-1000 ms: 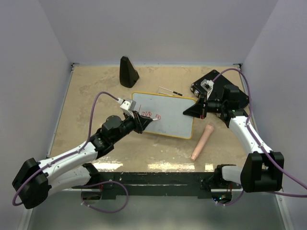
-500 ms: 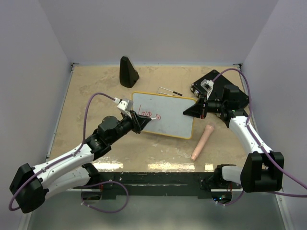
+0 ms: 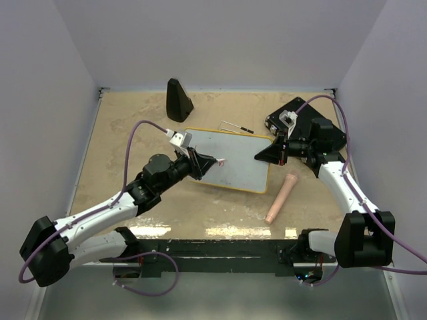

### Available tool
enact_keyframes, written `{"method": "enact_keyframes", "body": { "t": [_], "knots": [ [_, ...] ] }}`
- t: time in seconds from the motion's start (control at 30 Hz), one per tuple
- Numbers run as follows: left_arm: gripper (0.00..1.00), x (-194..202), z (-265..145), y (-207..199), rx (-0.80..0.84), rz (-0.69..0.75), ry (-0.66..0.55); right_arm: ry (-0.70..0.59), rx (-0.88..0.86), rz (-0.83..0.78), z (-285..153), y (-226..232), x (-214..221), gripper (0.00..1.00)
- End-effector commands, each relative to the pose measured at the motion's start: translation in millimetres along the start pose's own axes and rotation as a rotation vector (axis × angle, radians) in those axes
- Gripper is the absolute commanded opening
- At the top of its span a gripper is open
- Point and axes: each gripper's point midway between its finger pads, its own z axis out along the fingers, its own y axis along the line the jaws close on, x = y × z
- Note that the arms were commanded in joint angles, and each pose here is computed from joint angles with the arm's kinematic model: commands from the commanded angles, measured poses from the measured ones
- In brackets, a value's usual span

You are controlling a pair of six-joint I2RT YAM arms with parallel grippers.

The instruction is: Write a sentence on the whiteboard

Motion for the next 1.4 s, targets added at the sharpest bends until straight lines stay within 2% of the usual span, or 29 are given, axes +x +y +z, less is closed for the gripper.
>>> {"method": "enact_keyframes", "body": {
  "t": [0.0,0.43,0.9,1.37],
  "knots": [
    [0.00,-23,6,-19,0.064,0.008,-0.055,-0.019,-0.079,-0.070,-2,20,-12,0.00],
    [0.00,-9,13,-12,0.050,0.011,-0.012,-0.019,-0.077,-0.071,-2,21,-12,0.00],
    [0.00,-15,8,-4,0.006,0.018,-0.048,-0.019,-0.079,-0.071,-2,21,-12,0.00],
    [0.00,0,3,12,-0.056,0.026,-0.021,-0.021,-0.078,-0.074,-3,21,-13,0.00]
  ]
}}
